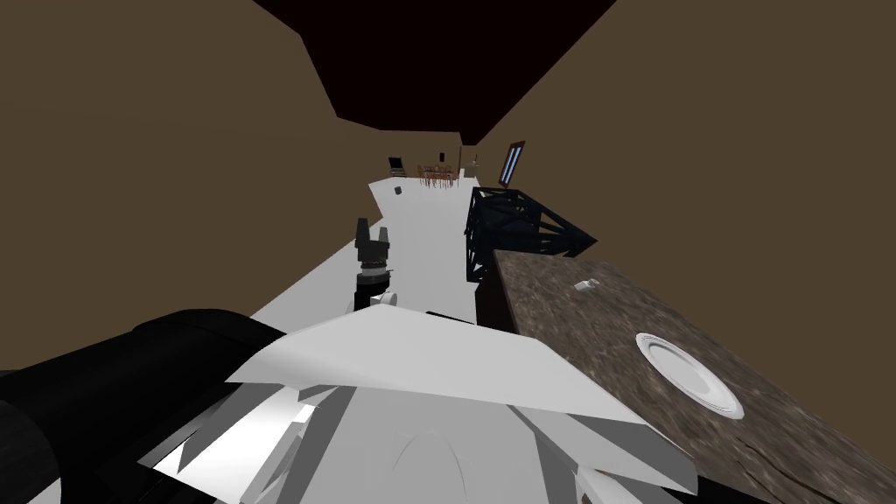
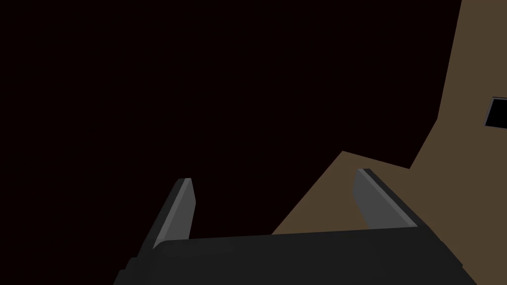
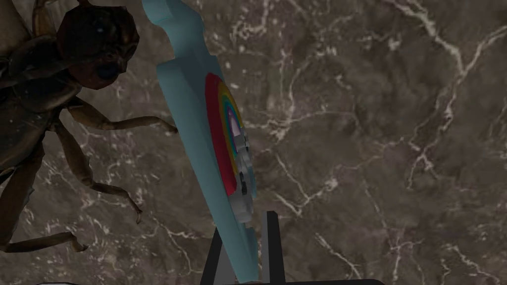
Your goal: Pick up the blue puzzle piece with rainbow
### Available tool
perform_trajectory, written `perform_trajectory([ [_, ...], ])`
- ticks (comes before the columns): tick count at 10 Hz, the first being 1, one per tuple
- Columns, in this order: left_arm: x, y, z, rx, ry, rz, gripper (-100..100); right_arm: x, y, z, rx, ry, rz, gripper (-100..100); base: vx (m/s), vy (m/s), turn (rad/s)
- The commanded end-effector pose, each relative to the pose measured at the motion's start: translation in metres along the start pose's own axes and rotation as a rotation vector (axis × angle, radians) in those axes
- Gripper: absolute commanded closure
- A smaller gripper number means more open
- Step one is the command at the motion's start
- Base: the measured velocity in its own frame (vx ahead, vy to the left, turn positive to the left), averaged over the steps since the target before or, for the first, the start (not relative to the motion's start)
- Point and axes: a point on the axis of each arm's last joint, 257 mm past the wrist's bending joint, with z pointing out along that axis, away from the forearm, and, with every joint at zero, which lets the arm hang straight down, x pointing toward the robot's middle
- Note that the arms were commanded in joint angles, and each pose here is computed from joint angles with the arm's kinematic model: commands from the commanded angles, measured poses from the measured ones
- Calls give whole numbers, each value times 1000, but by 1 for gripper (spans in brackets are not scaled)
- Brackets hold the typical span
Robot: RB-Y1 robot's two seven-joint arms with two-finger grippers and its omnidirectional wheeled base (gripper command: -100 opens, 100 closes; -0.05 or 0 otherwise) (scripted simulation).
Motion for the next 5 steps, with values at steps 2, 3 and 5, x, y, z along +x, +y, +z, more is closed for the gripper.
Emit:
perform_trajectory([
  [2,0,0,0,0,0,0,0,5,6,-9,13,4,52,100,-50,-16,14],
  [3,0,0,0,0,0,0,0,12,16,-6,-10,17,58,100,-28,-13,7],
  [5,0,0,0,0,0,0,0,11,8,-10,6,12,53,0,-5,-2,-6],
])
